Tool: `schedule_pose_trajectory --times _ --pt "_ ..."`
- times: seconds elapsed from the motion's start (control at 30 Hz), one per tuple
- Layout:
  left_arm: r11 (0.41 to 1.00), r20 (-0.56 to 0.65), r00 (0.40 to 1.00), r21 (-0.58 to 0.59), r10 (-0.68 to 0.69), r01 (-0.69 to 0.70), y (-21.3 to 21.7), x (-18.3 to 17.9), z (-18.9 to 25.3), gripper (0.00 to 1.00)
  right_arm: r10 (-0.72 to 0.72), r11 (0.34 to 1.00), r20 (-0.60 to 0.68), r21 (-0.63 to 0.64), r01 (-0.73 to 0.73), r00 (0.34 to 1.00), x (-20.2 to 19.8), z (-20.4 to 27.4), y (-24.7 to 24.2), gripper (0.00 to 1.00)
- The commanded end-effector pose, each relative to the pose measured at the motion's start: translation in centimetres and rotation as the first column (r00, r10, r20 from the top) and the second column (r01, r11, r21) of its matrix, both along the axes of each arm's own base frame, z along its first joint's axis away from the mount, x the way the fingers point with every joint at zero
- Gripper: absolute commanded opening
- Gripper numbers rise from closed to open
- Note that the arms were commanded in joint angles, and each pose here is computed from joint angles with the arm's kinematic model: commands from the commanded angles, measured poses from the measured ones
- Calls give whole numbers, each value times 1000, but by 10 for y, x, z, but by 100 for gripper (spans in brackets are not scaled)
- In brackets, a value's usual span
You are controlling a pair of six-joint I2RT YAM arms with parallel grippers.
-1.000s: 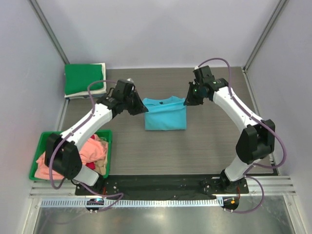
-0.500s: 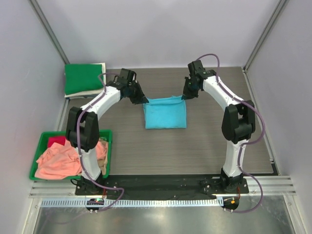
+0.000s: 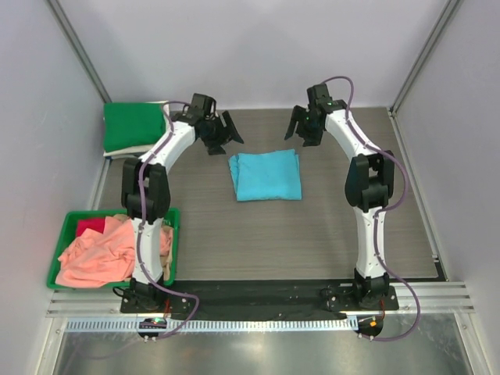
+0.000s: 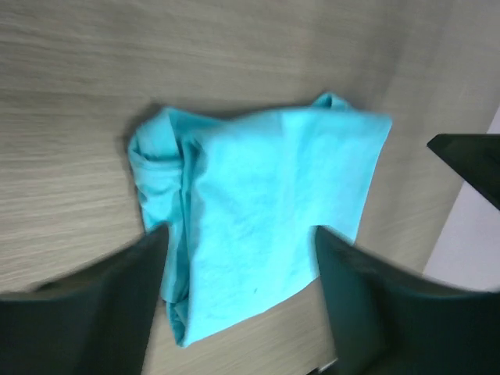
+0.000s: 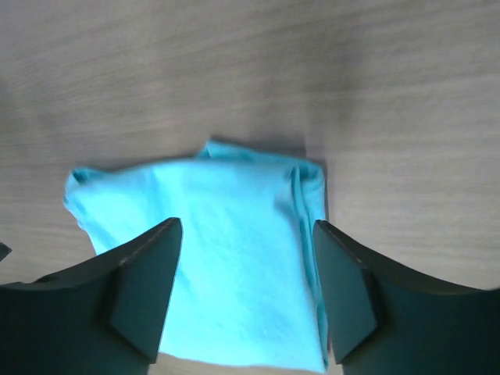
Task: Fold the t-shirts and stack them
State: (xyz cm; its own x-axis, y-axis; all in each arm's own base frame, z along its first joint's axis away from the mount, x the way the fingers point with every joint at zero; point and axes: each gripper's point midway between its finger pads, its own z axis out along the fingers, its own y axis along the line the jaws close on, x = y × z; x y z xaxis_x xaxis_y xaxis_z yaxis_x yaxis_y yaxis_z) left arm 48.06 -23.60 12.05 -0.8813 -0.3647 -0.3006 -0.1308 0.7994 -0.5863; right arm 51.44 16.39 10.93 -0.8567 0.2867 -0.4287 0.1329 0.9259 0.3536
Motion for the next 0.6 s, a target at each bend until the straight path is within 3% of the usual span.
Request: schedule_pose_trajectory --times 0.0,0.03,0.1,0.17,0.2,0.23,0.27,0.33,0.37,0.57 --pt "999 84 996 38 14 -17 23 18 38 81 -4 999 73 45 1 997 23 35 -10 77" --pt "998 116 993 57 -12 5 25 18 38 100 -5 999 90 48 1 996 24 44 -12 79" --pt "998 183 983 55 -15 5 28 11 54 100 -11 999 100 32 8 995 20 49 -21 79" --pt "999 215 977 38 -12 4 30 2 35 100 -13 1000 90 13 12 996 4 50 -26 79" --pt "1000 297 955 5 -11 10 26 4 53 100 -14 1000 99 19 12 995 1 51 -26 79" --pt "1000 261 965 8 -17 16 28 -9 31 100 -9 999 128 41 4 992 -7 66 -25 79" --pt "1000 268 963 3 -21 21 28 -12 27 100 -15 999 72 46 11 997 -23 45 -25 79" --pt "999 300 953 -7 -42 46 21 -14 21 100 -12 996 132 93 0 991 -34 62 -21 79" --pt "998 281 958 -5 -51 55 20 -20 7 100 -7 995 110 97 -3 994 -45 47 -22 79" --pt "997 281 958 -33 -56 68 1 -14 -22 100 34 991 105 127 -48 994 -84 51 -20 79"
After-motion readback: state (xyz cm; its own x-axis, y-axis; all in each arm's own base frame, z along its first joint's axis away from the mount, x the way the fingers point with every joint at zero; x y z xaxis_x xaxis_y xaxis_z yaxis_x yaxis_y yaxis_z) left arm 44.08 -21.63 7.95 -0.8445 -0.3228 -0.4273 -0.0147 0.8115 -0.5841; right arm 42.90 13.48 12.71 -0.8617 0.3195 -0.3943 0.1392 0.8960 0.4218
